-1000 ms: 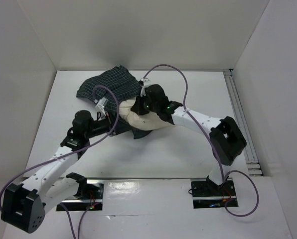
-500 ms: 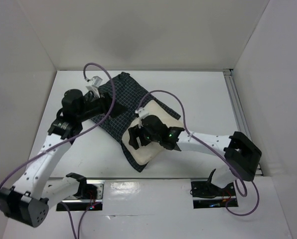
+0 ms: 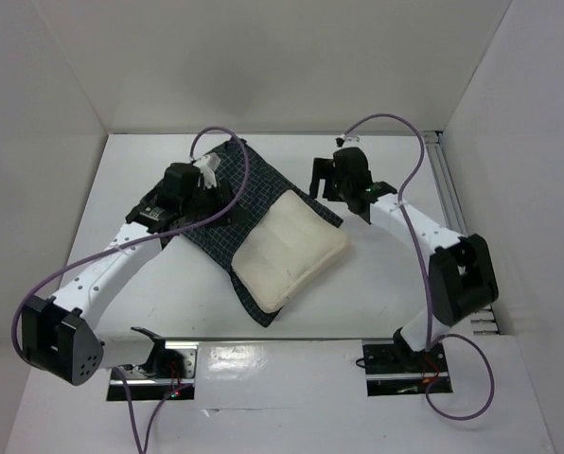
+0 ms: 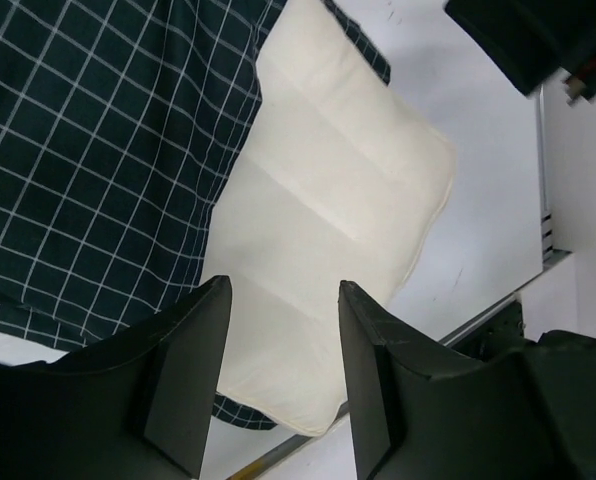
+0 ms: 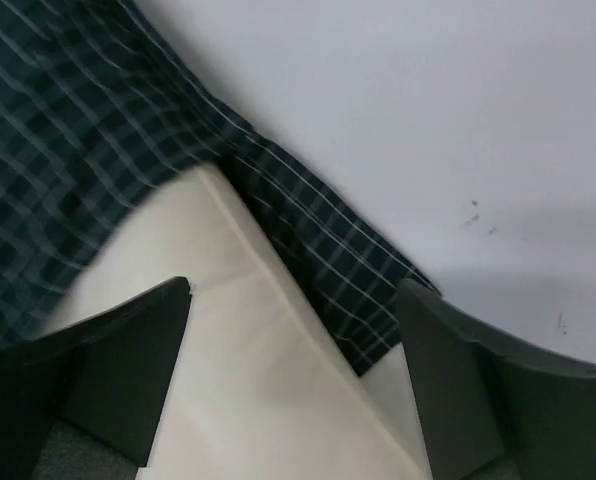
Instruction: Put the pillow into the pillowcase
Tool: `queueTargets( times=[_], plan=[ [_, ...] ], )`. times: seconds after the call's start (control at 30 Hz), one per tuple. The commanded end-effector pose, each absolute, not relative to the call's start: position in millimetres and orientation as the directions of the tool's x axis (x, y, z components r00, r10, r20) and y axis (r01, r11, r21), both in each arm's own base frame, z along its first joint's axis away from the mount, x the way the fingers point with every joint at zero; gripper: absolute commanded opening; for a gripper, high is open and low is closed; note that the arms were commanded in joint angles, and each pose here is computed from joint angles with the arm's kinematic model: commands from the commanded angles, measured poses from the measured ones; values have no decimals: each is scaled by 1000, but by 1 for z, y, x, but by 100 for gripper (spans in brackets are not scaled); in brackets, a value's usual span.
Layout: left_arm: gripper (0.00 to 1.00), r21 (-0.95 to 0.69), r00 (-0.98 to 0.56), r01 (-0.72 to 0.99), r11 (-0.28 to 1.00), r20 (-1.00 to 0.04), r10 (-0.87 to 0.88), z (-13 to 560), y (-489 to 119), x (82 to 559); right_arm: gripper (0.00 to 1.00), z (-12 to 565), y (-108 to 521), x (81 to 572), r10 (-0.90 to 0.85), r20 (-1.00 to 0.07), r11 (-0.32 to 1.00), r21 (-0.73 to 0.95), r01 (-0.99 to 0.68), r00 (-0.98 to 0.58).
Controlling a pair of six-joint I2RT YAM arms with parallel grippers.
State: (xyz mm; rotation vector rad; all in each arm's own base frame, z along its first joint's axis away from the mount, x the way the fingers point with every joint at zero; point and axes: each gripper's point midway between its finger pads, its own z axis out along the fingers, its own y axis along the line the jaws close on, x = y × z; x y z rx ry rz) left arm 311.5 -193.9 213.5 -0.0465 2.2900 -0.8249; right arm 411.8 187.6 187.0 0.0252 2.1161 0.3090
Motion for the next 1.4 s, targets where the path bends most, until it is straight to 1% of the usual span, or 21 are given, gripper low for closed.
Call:
queueTargets(
  times=[0.0,0.03,0.1,0.13,0.17,0.2,0.27,0.3,0.37,0.47,0.5,0.53,0.57,0.6,0.63,0.67,0.73,0.9,1.03,1.23,1.37],
  plan=[
    [60,-515,-753,172,839,-618,-225,210,-191,313,90,143,187,407,143,-728,949,294,-117,-671],
    [60,-498,-765,172,850,-611,-204,203,-192,311,71,133,189,404,151,-688,931,340,-132,-709],
    [60,-472,-766,180,863,-618,-178,203,-196,310,63,116,202,398,135,-658,906,386,-177,-741],
    [60,-448,-761,181,875,-627,-164,206,-194,309,51,105,209,384,117,-622,883,422,-205,-774],
    [60,-443,-775,180,878,-613,-151,201,-198,309,46,97,215,379,118,-604,864,454,-219,-788],
    [60,-426,-778,191,884,-616,-128,199,-200,308,37,92,226,368,95,-591,841,478,-253,-801],
    [60,-404,-791,194,894,-603,-101,196,-202,305,5,76,250,332,63,-515,776,564,-282,-855],
    [60,-401,-800,201,894,-594,-87,193,-206,303,0,77,264,325,55,-521,743,592,-314,-852],
    [60,-378,-798,206,903,-599,-69,191,-205,301,0,83,301,288,-26,-509,658,639,-398,-861],
    [60,-349,-815,188,918,-577,-52,180,-202,296,0,121,348,264,-107,-607,557,619,-554,-787],
    [60,-341,-829,188,921,-557,-37,173,-202,289,0,130,349,269,-107,-636,584,581,-566,-764],
    [60,-328,-830,178,928,-556,-37,173,-197,287,0,128,339,273,-117,-629,643,541,-542,-768],
    [60,-322,-827,175,930,-561,-39,173,-195,286,13,129,327,291,-85,-666,725,469,-504,-741],
    [60,-311,-830,175,934,-556,-30,171,-194,283,25,133,317,300,-59,-683,760,442,-476,-728],
    [60,-305,-828,184,934,-560,-20,171,-196,279,43,140,306,306,-31,-702,781,428,-455,-712],
    [61,-288,-837,171,942,-546,-15,165,-191,275,64,139,288,319,6,-705,809,420,-411,-709],
    [66,-247,-834,179,952,-552,14,163,-192,270,75,132,273,328,37,-700,835,414,-363,-714],
    [80,-146,-857,64,987,-515,-21,133,-177,261,75,83,268,329,-16,-629,875,367,-315,-777],
    [89,-113,-866,58,992,-500,-6,117,-190,259,73,61,277,325,-49,-599,878,356,-321,-799],
    [94,-26,-884,41,999,-466,24,90,-202,265,69,35,287,318,-103,-561,879,335,-339,-822],
    [93,-1,-902,33,999,-430,29,73,-206,264,65,24,293,308,-132,-547,878,322,-353,-827]
  ],
)
